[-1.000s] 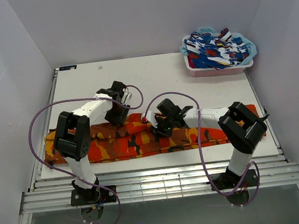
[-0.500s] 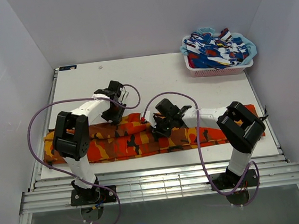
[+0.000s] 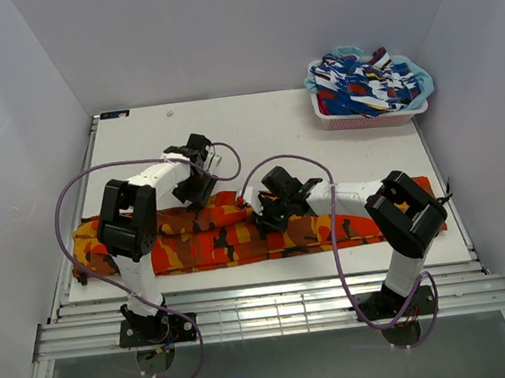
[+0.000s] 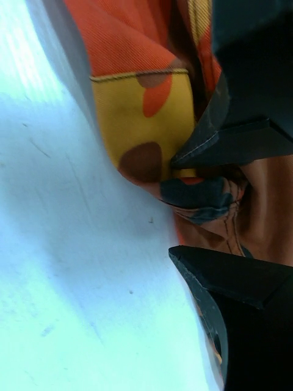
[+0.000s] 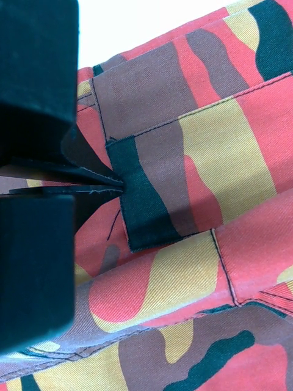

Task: Fold and stack the trousers
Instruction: Fold the trousers

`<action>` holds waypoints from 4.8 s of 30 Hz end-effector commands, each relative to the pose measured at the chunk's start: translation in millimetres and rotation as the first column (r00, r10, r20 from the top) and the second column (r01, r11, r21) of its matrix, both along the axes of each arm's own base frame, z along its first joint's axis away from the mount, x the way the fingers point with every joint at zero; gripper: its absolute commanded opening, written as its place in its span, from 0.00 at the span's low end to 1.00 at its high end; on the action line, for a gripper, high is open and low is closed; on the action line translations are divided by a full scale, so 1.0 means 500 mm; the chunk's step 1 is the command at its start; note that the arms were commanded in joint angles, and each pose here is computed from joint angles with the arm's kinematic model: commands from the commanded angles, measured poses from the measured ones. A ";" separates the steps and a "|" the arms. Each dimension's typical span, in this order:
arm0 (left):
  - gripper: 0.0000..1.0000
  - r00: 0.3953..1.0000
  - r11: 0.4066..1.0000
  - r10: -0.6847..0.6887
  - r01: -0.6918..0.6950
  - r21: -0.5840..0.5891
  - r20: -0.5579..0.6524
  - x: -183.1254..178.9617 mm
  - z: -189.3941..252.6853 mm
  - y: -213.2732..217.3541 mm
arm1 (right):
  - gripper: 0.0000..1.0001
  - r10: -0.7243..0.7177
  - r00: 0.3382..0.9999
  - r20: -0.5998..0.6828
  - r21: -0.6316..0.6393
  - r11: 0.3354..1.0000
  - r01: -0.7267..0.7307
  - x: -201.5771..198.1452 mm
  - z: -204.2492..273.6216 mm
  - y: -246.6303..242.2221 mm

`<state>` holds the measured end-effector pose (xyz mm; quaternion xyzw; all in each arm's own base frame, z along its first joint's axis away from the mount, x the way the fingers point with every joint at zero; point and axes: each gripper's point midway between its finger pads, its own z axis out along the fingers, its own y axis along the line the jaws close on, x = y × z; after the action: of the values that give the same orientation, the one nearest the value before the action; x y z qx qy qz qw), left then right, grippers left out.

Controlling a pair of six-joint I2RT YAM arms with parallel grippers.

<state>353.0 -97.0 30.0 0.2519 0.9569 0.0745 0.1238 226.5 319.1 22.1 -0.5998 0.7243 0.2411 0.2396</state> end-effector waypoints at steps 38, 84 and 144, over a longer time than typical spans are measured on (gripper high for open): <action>0.94 0.904 0.932 -0.319 0.244 0.270 0.285 0.457 0.109 0.062 | 0.08 -0.063 0.978 -0.199 -0.199 0.980 0.023 -0.092 -0.096 -0.066; 0.49 0.219 0.062 -0.821 0.952 -0.299 0.527 -0.281 0.137 -0.537 | 0.63 -0.830 0.385 -0.403 -0.351 0.529 0.773 -0.010 0.173 -0.736; 0.00 0.162 0.043 -0.839 0.971 -0.234 0.519 -0.330 0.149 -0.571 | 0.46 -0.859 0.099 -0.502 -0.455 0.360 0.815 -0.083 0.023 -0.825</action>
<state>199.1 -375.1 58.3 0.7476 0.5555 -0.2219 0.2886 182.1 -91.8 30.9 0.0435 0.9705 0.2358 0.0254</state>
